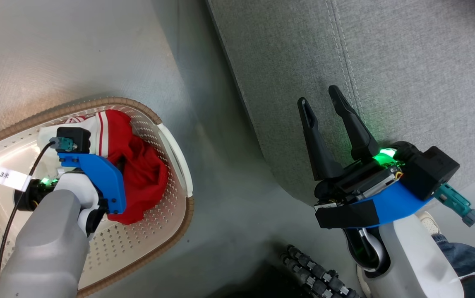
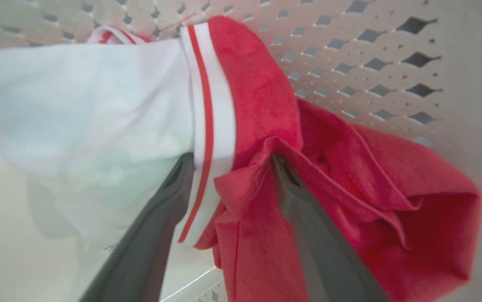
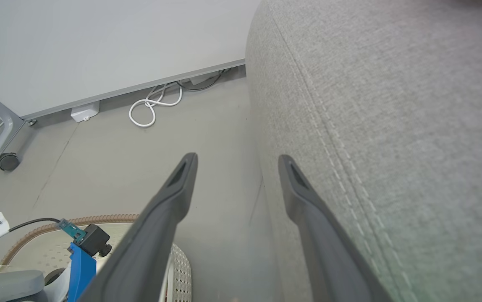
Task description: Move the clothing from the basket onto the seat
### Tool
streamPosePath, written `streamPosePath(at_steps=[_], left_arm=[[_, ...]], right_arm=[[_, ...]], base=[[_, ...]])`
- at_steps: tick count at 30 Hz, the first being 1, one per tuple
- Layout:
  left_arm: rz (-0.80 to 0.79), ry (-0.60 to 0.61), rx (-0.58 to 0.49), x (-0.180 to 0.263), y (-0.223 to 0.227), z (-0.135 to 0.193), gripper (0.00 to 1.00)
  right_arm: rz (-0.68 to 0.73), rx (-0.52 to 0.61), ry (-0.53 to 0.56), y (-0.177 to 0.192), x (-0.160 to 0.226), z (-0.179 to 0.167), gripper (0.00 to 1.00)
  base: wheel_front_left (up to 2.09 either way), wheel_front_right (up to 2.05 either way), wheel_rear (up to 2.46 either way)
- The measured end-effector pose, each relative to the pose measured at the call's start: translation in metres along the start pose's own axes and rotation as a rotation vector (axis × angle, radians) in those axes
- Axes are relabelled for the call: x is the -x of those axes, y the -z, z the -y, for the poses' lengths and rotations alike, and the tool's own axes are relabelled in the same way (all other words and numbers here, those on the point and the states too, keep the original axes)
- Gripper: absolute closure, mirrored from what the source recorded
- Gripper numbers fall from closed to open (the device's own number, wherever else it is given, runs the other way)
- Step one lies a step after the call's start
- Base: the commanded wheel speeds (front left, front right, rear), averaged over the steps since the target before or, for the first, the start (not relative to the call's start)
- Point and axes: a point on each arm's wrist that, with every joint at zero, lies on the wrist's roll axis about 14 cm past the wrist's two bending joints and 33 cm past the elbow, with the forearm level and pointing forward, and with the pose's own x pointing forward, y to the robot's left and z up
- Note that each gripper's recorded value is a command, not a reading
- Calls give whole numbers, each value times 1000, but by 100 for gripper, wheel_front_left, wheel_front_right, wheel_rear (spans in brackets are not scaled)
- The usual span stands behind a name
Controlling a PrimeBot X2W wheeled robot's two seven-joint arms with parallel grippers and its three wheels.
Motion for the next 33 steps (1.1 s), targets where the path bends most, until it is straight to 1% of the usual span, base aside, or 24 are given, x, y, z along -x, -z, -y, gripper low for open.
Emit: streamPosePath(at_steps=[3,6,7,8,9,10,15,20,27,33], left_arm=[[-29,9,-7,-2,6,4,0],[-72,38,2,-4,14,14,0],[-85,52,-7,-5,16,19,38],[-90,64,-13,-5,16,23,61],[-87,77,-22,-5,15,27,96],[-81,84,-27,-4,13,28,100],[-107,101,-30,0,17,31,100],[-89,90,-28,4,10,23,100],[-20,80,-26,22,-9,24,100],[84,69,-42,52,-32,31,100]], right_arm=[[0,0,0,1,-2,0,0],[-1,0,4,3,-2,1,0],[-2,0,4,3,-2,2,0],[-2,1,4,4,-3,2,0],[-2,0,5,4,-3,2,0],[-3,0,5,4,-3,2,0],[2,3,0,3,-4,1,0],[9,3,-12,0,-5,-3,0],[48,1,-52,-14,-9,-16,0],[96,8,-100,-31,-11,-32,0]], base=[[0,0,0],[0,0,0],[0,0,0],[0,0,0],[0,0,0],[0,0,0],[0,0,0],[0,0,0],[0,0,0],[0,0,0]])
